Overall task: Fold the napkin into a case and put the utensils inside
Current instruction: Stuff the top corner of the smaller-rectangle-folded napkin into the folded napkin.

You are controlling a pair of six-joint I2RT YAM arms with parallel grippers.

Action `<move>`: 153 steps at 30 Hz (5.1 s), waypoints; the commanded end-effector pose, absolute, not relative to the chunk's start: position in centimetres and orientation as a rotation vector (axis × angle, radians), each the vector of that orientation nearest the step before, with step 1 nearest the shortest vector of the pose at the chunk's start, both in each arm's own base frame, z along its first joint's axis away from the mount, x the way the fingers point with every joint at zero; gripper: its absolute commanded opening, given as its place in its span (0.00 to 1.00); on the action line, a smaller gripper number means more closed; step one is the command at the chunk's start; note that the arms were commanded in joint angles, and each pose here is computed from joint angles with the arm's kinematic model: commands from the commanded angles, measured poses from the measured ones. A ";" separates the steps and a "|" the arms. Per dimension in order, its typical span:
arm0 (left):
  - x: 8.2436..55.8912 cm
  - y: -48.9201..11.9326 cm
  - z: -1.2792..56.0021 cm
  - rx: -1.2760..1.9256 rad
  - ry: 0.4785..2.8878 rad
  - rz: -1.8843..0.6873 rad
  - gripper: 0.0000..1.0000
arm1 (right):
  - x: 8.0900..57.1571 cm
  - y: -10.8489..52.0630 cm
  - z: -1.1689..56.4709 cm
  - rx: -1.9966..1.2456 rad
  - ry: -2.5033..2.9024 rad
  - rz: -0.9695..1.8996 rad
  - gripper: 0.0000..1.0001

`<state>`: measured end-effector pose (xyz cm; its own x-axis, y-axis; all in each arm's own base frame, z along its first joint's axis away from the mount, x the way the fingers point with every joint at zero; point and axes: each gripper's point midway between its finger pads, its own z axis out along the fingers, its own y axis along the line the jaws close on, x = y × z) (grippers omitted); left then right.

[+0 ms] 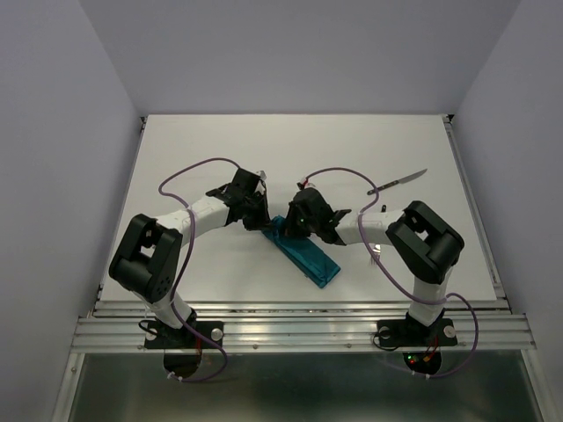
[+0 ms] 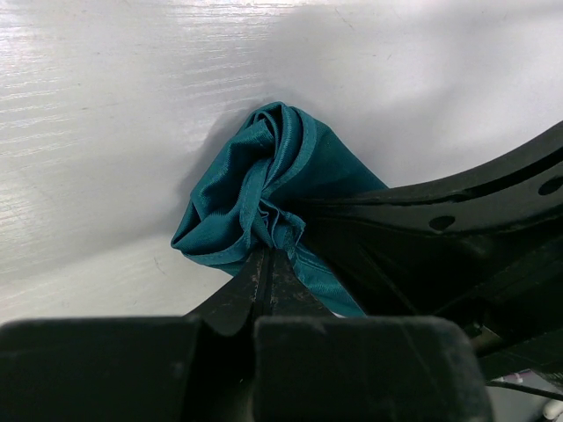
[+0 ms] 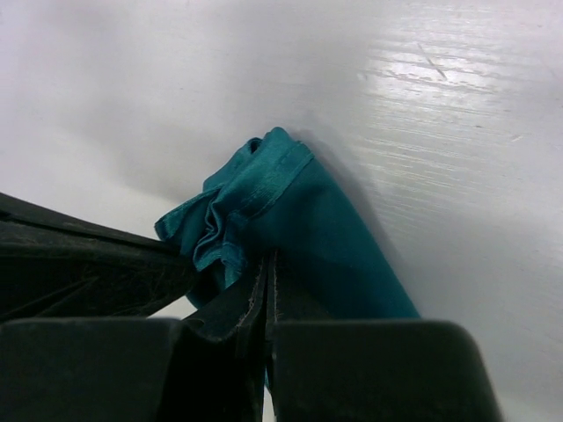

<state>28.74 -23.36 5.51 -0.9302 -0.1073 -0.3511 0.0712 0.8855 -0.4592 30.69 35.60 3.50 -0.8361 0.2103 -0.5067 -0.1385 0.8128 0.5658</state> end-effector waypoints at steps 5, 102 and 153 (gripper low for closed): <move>29.3 -24.2 6.9 0.031 2.642 -0.711 0.00 | 31.8 38.0 7.5 -0.017 2.302 0.976 0.01; 29.7 -25.2 7.1 0.165 2.623 -0.759 0.00 | 29.2 40.4 3.0 0.057 2.430 1.207 0.01; 29.4 -27.4 6.5 0.307 2.526 -1.019 0.00 | 31.7 32.4 8.2 0.287 2.262 0.936 0.01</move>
<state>29.42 -27.01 6.08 -0.9122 0.0352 -0.4082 0.2998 0.7365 -0.6064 30.23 32.84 6.34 -0.8060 0.3594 -0.4703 -0.0479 0.7523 0.6571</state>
